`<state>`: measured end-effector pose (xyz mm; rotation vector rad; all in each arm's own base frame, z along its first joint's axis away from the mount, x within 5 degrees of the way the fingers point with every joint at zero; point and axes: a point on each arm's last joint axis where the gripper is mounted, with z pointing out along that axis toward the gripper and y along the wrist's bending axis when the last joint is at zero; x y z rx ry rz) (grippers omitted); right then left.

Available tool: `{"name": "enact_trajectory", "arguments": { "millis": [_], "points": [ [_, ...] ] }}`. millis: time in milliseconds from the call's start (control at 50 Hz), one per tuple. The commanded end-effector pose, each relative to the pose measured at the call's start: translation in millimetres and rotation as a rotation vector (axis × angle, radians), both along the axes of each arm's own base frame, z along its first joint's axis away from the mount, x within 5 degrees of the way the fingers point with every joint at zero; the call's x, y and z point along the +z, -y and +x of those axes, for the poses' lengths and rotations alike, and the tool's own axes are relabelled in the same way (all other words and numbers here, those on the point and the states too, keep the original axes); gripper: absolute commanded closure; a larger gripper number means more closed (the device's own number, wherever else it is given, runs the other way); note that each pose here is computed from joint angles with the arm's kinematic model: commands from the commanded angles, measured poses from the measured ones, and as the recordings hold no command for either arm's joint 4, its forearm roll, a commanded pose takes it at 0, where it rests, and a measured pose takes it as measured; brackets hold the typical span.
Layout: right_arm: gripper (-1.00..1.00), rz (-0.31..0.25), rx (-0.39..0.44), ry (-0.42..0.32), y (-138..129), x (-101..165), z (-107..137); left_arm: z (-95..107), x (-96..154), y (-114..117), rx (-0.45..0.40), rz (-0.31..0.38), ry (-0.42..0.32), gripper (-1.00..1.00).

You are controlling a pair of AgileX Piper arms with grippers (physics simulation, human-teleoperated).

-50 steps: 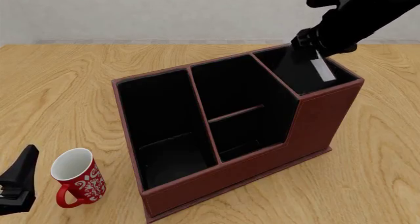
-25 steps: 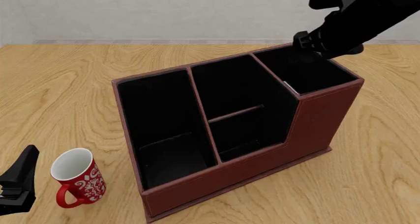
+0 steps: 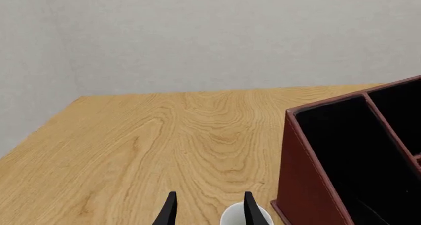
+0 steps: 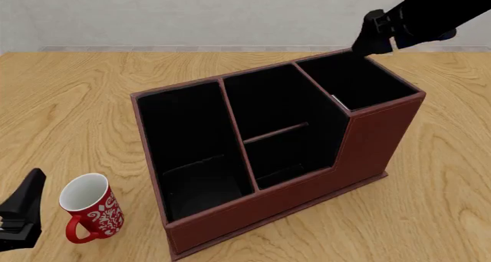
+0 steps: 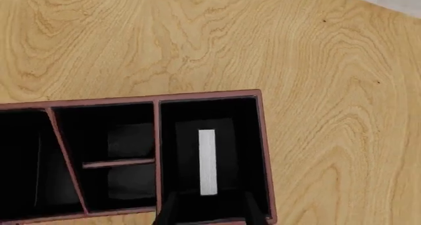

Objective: Pick up the book and place it in the right compartment of the caddy.

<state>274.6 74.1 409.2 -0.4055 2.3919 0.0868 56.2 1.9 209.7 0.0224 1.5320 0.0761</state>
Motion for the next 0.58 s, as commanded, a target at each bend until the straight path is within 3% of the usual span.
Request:
{"name": "enact_trajectory", "arguments": {
  "millis": [20,200,340,420,580],
  "points": [
    [-1.00,-0.001,0.036,0.078,8,39,-42,-1,4,0,-0.008,-0.006,0.015,-1.00],
    [-1.00,-0.016,0.139,0.165,5,73,-79,-2,12,1,-0.019,-0.014,0.034,-1.00],
    [-1.00,-0.040,0.187,0.204,7,79,-95,-3,17,2,-0.030,-0.008,0.045,-1.00],
    [-1.00,-0.049,0.219,0.268,11,91,-111,-3,18,2,-0.032,0.006,0.050,-1.00],
    [-1.00,-0.030,0.261,0.351,17,97,-143,-4,22,2,-0.027,0.008,0.057,-1.00]
  ]
}}
